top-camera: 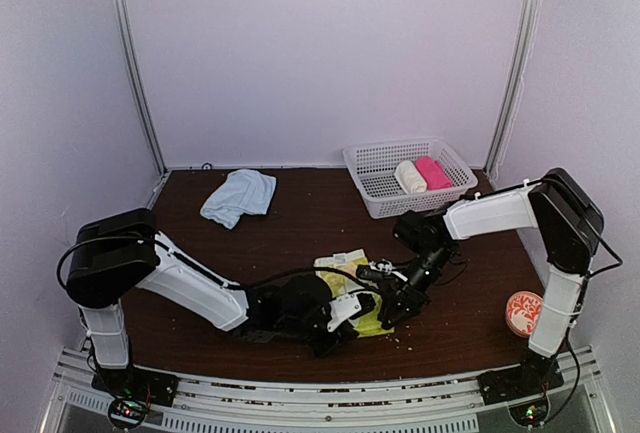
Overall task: Roll the towels
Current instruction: Roll the towel at the center of the board.
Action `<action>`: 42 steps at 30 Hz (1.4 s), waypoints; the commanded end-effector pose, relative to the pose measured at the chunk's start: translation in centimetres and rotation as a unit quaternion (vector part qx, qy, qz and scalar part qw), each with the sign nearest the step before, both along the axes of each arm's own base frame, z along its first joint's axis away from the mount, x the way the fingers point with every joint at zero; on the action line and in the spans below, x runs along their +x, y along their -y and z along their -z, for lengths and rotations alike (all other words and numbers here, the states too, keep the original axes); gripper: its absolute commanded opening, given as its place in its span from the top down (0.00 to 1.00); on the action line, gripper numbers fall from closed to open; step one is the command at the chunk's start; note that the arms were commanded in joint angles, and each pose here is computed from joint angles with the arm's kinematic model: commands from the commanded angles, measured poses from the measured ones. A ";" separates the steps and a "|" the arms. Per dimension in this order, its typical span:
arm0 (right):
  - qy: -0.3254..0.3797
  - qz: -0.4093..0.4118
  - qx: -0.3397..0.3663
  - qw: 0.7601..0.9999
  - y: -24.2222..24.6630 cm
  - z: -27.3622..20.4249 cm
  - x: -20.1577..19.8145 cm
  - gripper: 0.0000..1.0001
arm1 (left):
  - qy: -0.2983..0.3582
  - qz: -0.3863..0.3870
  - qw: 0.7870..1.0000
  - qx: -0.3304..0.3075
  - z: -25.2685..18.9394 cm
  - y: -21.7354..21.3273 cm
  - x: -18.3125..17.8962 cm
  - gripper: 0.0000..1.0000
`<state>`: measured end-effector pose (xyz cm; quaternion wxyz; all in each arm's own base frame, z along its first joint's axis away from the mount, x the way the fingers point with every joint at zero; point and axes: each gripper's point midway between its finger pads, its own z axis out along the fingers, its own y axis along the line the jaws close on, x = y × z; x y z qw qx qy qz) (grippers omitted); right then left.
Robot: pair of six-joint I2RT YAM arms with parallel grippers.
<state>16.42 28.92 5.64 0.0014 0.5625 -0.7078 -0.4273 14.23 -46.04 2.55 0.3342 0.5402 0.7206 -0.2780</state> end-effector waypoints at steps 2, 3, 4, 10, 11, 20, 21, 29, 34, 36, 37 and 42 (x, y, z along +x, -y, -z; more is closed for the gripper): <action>-0.036 -0.003 -0.005 0.999 0.0 0.9 -0.9 0.60 | -0.049 -0.003 0.997 -0.061 -2.2 0.6 -0.1 1.00; -0.040 -0.003 -0.006 0.999 0.0 1.0 -0.9 0.60 | -0.055 -0.003 0.996 -0.068 -2.3 0.5 0.0 1.00; -0.044 -0.003 -0.006 0.999 -0.1 1.1 -0.9 0.60 | -0.065 -0.001 0.995 -0.073 -2.4 0.5 -0.1 1.00; -0.054 0.015 -0.019 0.998 -0.5 1.9 -0.3 0.82 | -0.100 0.007 0.991 -0.086 -2.5 0.1 -0.3 1.00; -0.059 0.017 -0.023 0.998 -0.5 2.1 -0.2 0.87 | -0.104 0.007 0.991 -0.087 -2.5 0.1 -0.3 1.00; -0.123 0.037 -0.059 0.990 -0.1 2.8 -0.3 1.00 | -0.180 0.048 0.977 -0.100 -2.5 -0.7 -1.8 0.98; -0.128 0.041 -0.065 0.989 0.0 2.9 -0.3 1.00 | -0.193 0.053 0.974 -0.103 -2.5 -0.8 -1.9 0.99; -0.094 0.063 -0.064 0.992 -0.3 1.7 1.4 0.91 | -0.307 0.083 0.939 -0.127 -2.0 -0.5 -2.8 1.00; -0.045 0.081 -0.044 0.995 0.3 -0.7 2.8 0.76 | -0.345 0.058 0.930 -0.115 -0.7 -0.7 -2.4 1.00; -0.030 0.096 -0.038 0.994 0.8 -1.5 3.7 0.73 | -0.359 0.051 0.926 -0.108 -0.1 -0.8 -2.4 1.00; -0.027 0.102 -0.033 0.994 1.2 -2.1 4.1 0.73 | -0.368 0.047 0.923 -0.104 0.1 -0.8 -2.5 1.00; 0.009 0.107 0.017 0.994 2.9 -6.7 4.9 0.79 | -0.417 0.009 0.907 -0.061 1.7 -0.4 -2.3 1.00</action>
